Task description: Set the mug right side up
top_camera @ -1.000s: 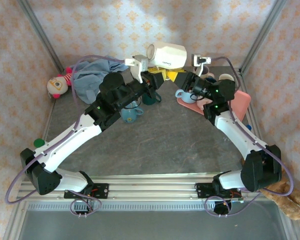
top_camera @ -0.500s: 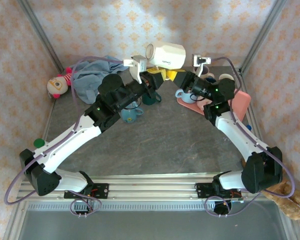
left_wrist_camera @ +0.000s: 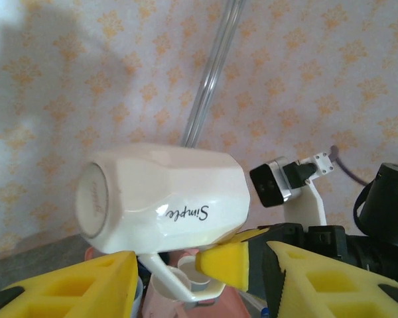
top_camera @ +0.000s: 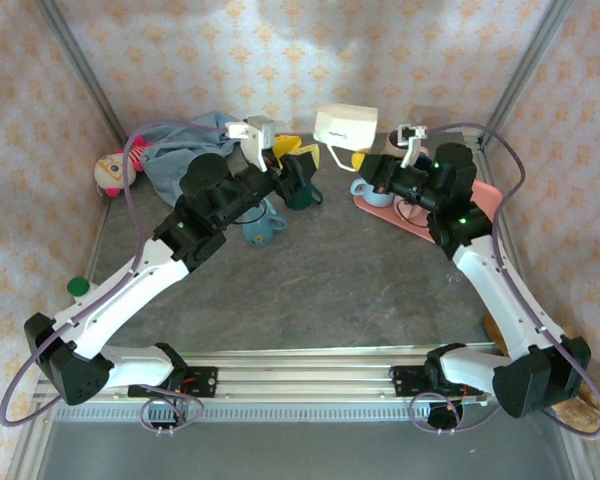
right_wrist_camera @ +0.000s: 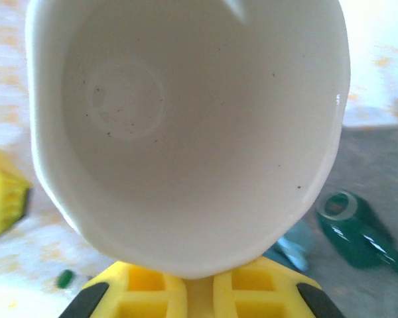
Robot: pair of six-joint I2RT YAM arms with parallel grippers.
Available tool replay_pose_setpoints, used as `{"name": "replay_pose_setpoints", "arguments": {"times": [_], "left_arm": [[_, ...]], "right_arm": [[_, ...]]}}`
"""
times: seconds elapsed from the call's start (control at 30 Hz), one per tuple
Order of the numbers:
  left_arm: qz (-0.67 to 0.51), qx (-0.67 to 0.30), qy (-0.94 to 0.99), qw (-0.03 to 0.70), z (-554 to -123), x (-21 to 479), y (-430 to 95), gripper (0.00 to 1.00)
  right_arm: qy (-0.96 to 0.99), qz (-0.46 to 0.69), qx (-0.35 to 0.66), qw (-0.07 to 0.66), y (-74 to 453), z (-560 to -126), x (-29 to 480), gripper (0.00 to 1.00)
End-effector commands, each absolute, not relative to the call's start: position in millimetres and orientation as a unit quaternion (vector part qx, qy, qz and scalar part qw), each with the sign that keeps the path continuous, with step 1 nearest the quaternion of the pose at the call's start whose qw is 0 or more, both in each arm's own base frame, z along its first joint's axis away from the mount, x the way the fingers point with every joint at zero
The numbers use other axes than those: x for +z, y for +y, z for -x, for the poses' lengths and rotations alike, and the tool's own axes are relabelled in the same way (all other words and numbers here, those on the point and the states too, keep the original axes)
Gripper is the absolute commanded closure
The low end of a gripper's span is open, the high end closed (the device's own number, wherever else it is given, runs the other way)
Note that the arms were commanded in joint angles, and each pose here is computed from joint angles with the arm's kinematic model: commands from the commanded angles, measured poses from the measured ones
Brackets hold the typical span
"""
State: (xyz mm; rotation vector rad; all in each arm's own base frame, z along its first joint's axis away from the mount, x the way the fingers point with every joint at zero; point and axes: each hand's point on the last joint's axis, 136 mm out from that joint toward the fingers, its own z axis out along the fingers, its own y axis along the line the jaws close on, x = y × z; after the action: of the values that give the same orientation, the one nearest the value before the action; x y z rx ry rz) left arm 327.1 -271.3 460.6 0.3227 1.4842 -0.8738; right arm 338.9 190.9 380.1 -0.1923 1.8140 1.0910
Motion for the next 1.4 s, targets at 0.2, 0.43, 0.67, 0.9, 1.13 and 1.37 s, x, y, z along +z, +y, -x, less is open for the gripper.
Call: {"name": "replay_pose_setpoints", "arguments": {"times": [0.2, 0.43, 0.67, 0.9, 1.13, 1.37], "left_arm": [[-0.193, -0.317, 0.689, 0.622, -332, 421, -269, 0.47], [-0.234, -0.301, 0.704, 0.598, -336, 392, -281, 0.48], [-0.285, -0.269, 0.734, 0.555, -342, 347, -292, 0.47], [-0.301, -0.264, 0.741, 0.539, -347, 325, -300, 0.46], [-0.303, -0.267, 0.745, 0.531, -348, 312, -303, 0.46], [-0.3, -0.269, 0.755, 0.518, -347, 295, -303, 0.46]], "right_arm": [[0.788, -0.005, 0.258, 0.559, 102, -332, 373, 1.0], [0.823, -0.06, 0.14, 0.547, 54, -328, 341, 1.0], [0.847, -0.115, 0.035, 0.517, 6, -334, 314, 1.0], [0.862, -0.181, -0.072, 0.468, -53, -338, 292, 1.0], [0.869, -0.222, -0.148, 0.418, -100, -357, 269, 1.0], [0.866, -0.253, -0.204, 0.38, -139, -379, 251, 1.0]]}}
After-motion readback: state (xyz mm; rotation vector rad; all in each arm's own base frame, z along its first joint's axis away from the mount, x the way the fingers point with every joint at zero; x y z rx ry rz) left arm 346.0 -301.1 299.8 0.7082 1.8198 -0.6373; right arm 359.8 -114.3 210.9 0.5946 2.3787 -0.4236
